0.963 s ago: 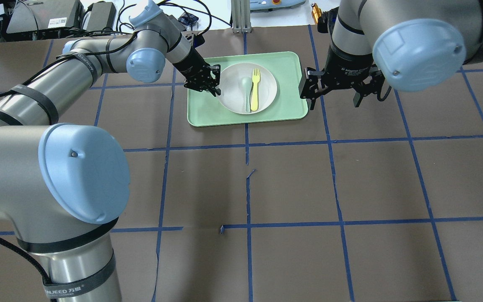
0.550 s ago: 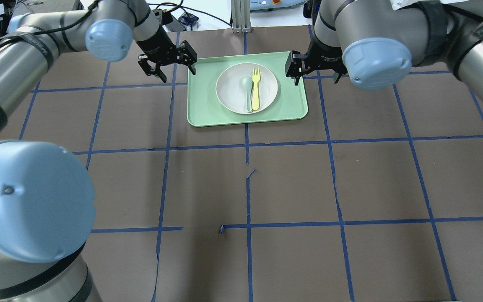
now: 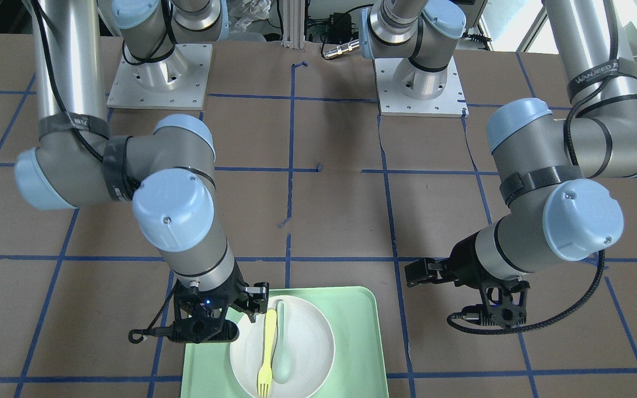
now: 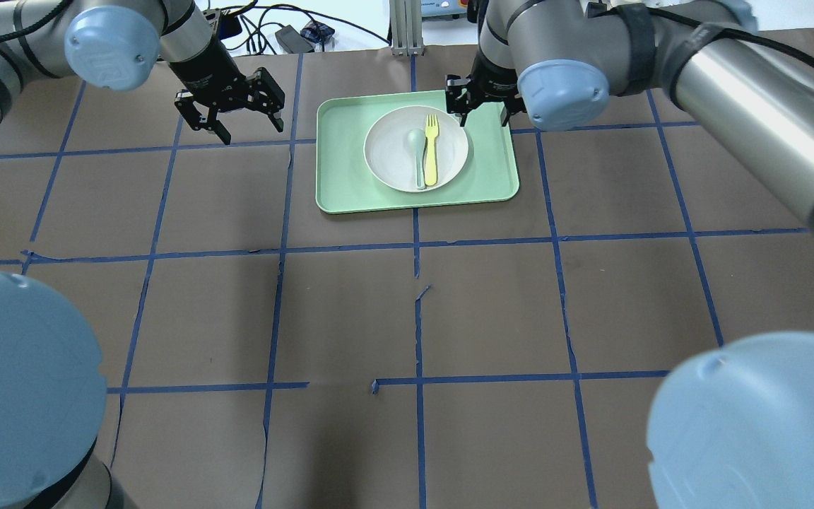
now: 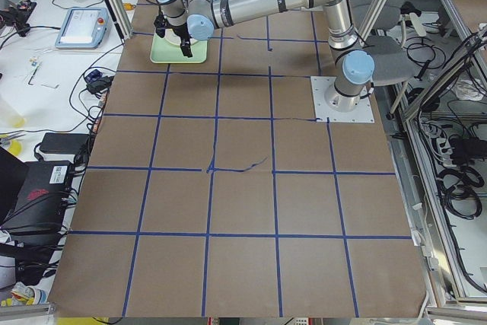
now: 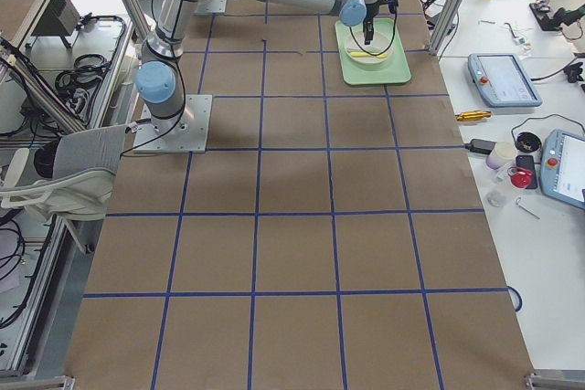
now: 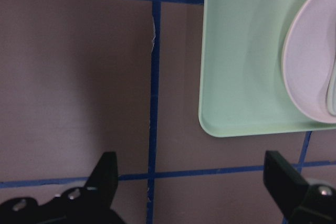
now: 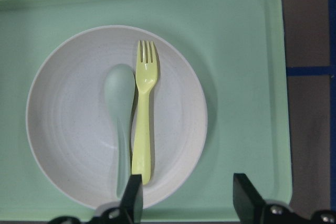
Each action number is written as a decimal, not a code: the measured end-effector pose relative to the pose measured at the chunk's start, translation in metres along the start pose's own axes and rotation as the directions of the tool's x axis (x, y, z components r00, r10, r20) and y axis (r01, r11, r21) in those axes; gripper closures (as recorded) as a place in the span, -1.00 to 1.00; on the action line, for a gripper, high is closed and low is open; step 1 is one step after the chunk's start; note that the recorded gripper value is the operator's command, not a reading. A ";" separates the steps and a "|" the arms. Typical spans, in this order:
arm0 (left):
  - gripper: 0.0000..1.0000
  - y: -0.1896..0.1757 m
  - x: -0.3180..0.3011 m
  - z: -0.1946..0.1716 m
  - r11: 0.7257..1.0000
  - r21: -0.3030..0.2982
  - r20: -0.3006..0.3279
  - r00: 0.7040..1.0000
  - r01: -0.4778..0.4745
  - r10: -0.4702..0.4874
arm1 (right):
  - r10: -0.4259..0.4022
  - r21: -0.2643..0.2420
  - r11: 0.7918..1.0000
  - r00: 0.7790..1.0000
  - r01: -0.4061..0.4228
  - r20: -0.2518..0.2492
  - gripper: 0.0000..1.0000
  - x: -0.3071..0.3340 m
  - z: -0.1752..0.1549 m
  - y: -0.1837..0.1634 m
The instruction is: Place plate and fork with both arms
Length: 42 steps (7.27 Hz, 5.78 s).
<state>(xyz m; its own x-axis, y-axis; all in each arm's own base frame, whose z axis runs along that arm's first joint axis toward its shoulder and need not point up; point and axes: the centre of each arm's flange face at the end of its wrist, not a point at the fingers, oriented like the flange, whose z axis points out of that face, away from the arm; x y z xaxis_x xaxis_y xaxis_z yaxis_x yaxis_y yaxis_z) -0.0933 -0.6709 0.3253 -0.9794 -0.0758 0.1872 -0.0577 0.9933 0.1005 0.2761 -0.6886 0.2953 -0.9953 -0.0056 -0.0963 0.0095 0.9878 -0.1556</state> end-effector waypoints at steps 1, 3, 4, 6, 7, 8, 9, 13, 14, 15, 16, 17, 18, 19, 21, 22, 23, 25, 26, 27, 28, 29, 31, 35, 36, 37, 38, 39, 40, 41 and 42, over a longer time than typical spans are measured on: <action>-1.00 0.005 0.000 0.003 1.000 -0.005 0.000 1.000 -0.001 0.001 | -0.001 -0.009 1.000 1.000 0.001 0.008 -0.04 -0.006 0.023 -0.007; -1.00 0.012 0.003 0.009 1.000 -0.018 -0.001 1.000 -0.006 0.006 | -0.002 -0.032 0.999 1.000 0.003 0.027 -0.04 -0.009 0.063 -0.011; -1.00 0.014 0.003 0.012 1.000 -0.019 -0.001 1.000 -0.007 0.007 | -0.001 -0.041 0.999 1.000 0.003 0.029 -0.04 -0.009 0.076 -0.011; -1.00 0.017 0.002 0.021 1.000 -0.006 -0.001 1.000 -0.011 0.011 | 0.000 -0.057 0.998 1.000 0.002 0.027 -0.04 -0.008 0.093 -0.010; -1.00 0.018 0.001 0.025 1.000 0.008 0.000 1.000 -0.013 0.013 | 0.001 -0.062 0.998 1.000 0.001 0.027 -0.05 -0.008 0.098 -0.010; -1.00 0.019 0.000 0.029 1.000 0.016 0.000 1.000 -0.013 0.013 | 0.000 -0.064 0.998 1.000 0.001 0.028 -0.07 -0.009 0.102 -0.010; -1.00 0.019 0.000 0.031 1.000 0.021 0.000 1.000 -0.014 0.014 | -0.002 -0.067 0.998 1.000 0.003 0.028 -0.08 -0.012 0.107 -0.011; -1.00 0.019 -0.005 0.032 1.000 0.026 0.001 1.000 -0.009 0.009 | -0.008 -0.076 0.997 1.000 0.010 0.026 -0.14 -0.018 0.118 -0.011; -1.00 0.019 -0.005 0.031 1.000 0.027 0.001 1.000 -0.009 0.009 | -0.009 -0.076 0.997 1.000 0.011 0.026 -0.01 -0.018 0.118 -0.012; -1.00 0.019 -0.006 0.031 1.000 0.028 0.001 1.000 -0.008 0.008 | -0.009 -0.075 0.997 1.000 0.011 0.027 0.52 -0.018 0.118 -0.012; -1.00 0.019 -0.006 0.030 1.000 0.028 0.001 1.000 -0.007 0.007 | -0.012 -0.073 0.997 1.000 0.014 0.027 1.00 -0.019 0.116 -0.012; -1.00 0.019 -0.006 0.030 1.000 0.028 0.001 1.000 -0.007 0.007 | -0.015 -0.072 0.997 1.000 0.017 0.028 1.00 -0.019 0.115 -0.012; -1.00 0.019 -0.006 0.030 1.000 0.028 0.001 1.000 -0.007 0.007 | -0.015 -0.071 0.997 1.000 0.017 0.028 1.00 -0.019 0.114 -0.012; -1.00 0.019 -0.006 0.030 1.000 0.028 0.001 1.000 -0.007 0.007 | -0.012 -0.070 0.997 1.000 0.014 0.028 1.00 -0.020 0.113 -0.012; -1.00 0.018 -0.007 0.030 1.000 0.029 0.001 1.000 -0.006 0.006 | 0.007 -0.058 0.998 1.000 -0.005 0.030 1.00 -0.021 0.102 -0.013; -1.00 0.019 -0.007 0.029 1.000 0.030 0.001 1.000 -0.006 0.005 | 0.018 -0.039 0.999 0.999 -0.016 0.033 1.00 -0.022 0.085 -0.015; -1.00 0.019 -0.007 0.029 1.000 0.030 0.002 1.000 -0.005 0.005 | 0.025 -0.013 1.000 0.999 -0.025 0.034 1.00 -0.022 0.063 -0.017; -1.00 0.018 -0.007 0.028 0.999 0.038 0.001 1.000 -0.005 0.005 | 0.004 0.009 1.000 1.000 -0.004 0.022 1.00 -0.003 0.044 -0.022; -1.00 0.018 -0.007 0.028 0.999 0.041 0.001 1.000 -0.006 0.006 | -0.027 -0.001 1.000 1.000 0.027 0.015 1.00 0.012 0.051 -0.025; -1.00 0.018 -0.006 0.028 0.999 0.042 0.001 1.000 -0.006 0.006 | -0.051 -0.018 0.999 0.999 0.052 0.009 1.00 0.025 0.062 -0.026; -1.00 0.018 -0.006 0.028 0.999 0.042 0.000 1.000 -0.006 0.006 | -0.072 -0.033 0.997 0.997 0.072 0.006 1.00 0.036 0.073 -0.028; -1.00 0.017 -0.006 0.029 0.999 0.041 0.000 1.000 -0.007 0.007 | -0.083 -0.042 0.996 0.997 0.083 0.004 0.89 0.045 0.080 -0.029; -1.00 0.017 -0.006 0.030 0.999 0.039 0.000 1.000 -0.007 0.007 | -0.083 -0.052 0.995 0.997 0.083 0.003 -0.68 0.055 0.087 -0.031; -1.00 0.018 -0.006 0.028 0.999 0.043 0.003 1.000 -0.007 0.007 | -0.071 -0.049 0.996 0.997 0.071 0.001 -1.00 0.055 0.058 -0.021; -1.00 0.021 -0.003 0.023 0.999 0.047 0.011 1.000 -0.011 0.011 | -0.072 -0.064 0.995 0.997 0.071 -0.015 -1.00 0.056 0.034 -0.016; -1.00 0.028 0.001 0.013 0.999 0.047 0.045 0.999 -0.018 0.016 | -0.079 -0.090 0.993 0.996 0.075 -0.043 -1.00 0.057 0.006 -0.009; -1.00 0.039 0.006 0.001 0.999 0.037 0.098 0.995 -0.025 0.021 | -0.084 -0.119 0.990 0.995 0.076 -0.060 -1.00 0.058 -0.026 0.001; -1.00 0.054 0.012 -0.014 0.999 0.019 0.139 0.990 -0.028 0.025 | -0.084 -0.146 0.987 0.994 0.074 -0.068 -1.00 0.058 -0.062 0.015; -1.00 0.069 0.018 -0.030 1.000 0.008 0.159 0.987 -0.017 0.016 | -0.079 -0.176 0.982 0.994 0.065 -0.072 -1.00 0.058 -0.094 0.031; -1.00 0.085 0.023 -0.045 1.000 0.000 0.167 0.986 0.007 -0.007 | -0.073 -0.197 0.979 0.994 0.057 -0.075 -1.00 0.057 -0.120 0.048; -1.00 0.102 0.027 -0.058 0.999 -0.020 0.177 0.984 0.027 -0.023 | -0.071 -0.200 0.978 0.995 0.055 -0.076 -1.00 0.057 -0.143 0.066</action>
<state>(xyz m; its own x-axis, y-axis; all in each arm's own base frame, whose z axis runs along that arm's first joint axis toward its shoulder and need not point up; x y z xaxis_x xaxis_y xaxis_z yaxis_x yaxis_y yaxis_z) -0.1148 -0.5770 0.3970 -0.9966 -0.0815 0.0090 -0.0798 0.9889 0.1254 0.2063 -0.6014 0.4203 -0.9979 -0.0643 -0.0100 -0.0646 0.9971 0.0391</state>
